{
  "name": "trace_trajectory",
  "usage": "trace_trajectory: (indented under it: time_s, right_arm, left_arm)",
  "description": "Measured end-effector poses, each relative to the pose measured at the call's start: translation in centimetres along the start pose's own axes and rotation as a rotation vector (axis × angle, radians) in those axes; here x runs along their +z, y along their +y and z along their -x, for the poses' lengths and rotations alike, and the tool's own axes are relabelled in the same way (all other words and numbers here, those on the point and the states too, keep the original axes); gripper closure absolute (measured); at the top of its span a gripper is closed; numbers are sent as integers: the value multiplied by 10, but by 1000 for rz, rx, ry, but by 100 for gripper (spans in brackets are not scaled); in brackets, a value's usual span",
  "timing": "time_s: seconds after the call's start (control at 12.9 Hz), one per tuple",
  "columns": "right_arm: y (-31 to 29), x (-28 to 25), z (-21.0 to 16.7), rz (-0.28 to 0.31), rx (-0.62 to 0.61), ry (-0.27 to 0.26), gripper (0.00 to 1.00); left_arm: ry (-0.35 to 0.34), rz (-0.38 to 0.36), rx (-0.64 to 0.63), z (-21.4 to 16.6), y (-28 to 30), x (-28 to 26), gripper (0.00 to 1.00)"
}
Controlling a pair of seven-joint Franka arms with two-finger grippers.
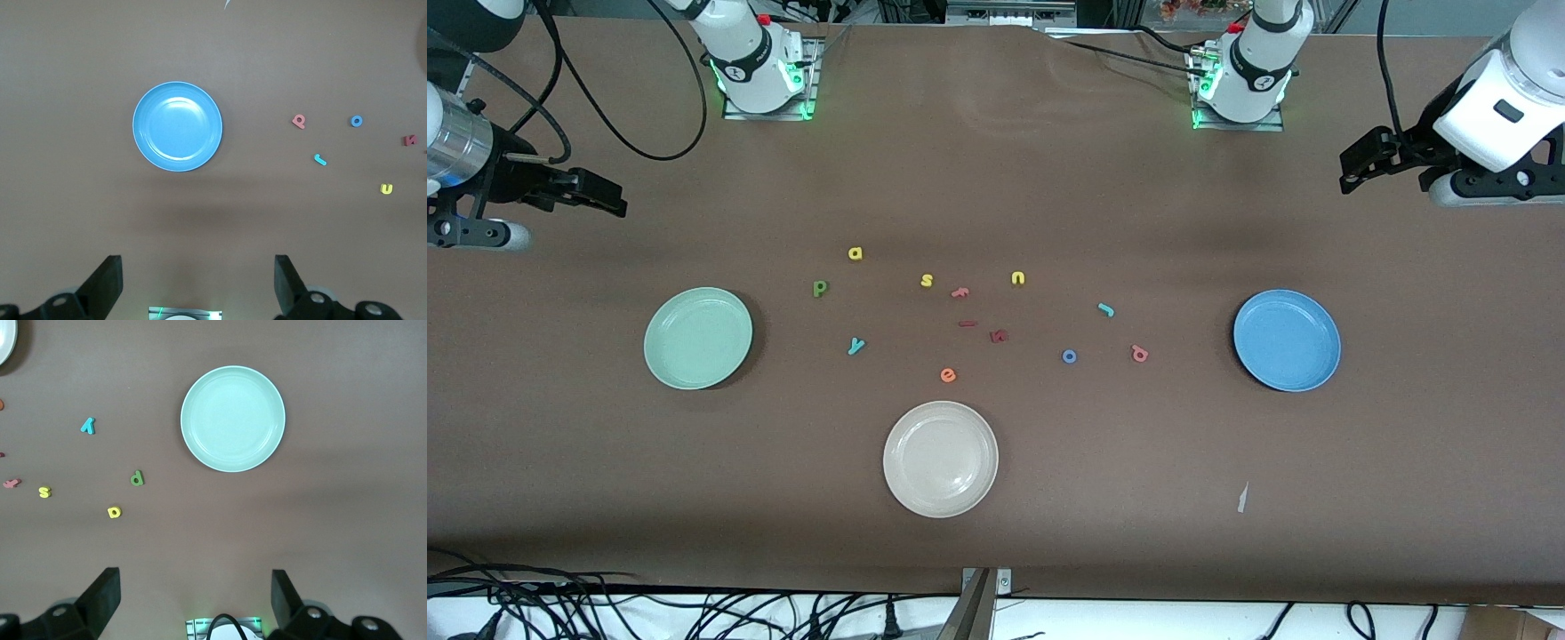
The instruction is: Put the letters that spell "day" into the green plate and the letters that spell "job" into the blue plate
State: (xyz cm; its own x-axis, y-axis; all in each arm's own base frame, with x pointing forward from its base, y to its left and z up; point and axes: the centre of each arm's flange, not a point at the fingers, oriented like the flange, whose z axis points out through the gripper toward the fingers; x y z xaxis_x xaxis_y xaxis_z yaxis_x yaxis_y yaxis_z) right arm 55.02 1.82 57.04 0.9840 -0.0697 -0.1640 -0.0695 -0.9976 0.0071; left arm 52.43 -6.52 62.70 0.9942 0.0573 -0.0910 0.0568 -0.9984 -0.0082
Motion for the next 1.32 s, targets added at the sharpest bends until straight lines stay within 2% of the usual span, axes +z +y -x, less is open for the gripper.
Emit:
trace_trajectory:
  time_s: [0.39,1.32]
  right_arm:
    - [0,0,0,0,0,0,0]
    - [0,1,0,0,0,-2,0]
  left_arm:
    - [-2,8,-24,-3,-15,0,0]
    - [-5,8,-17,-2,-11,1,0]
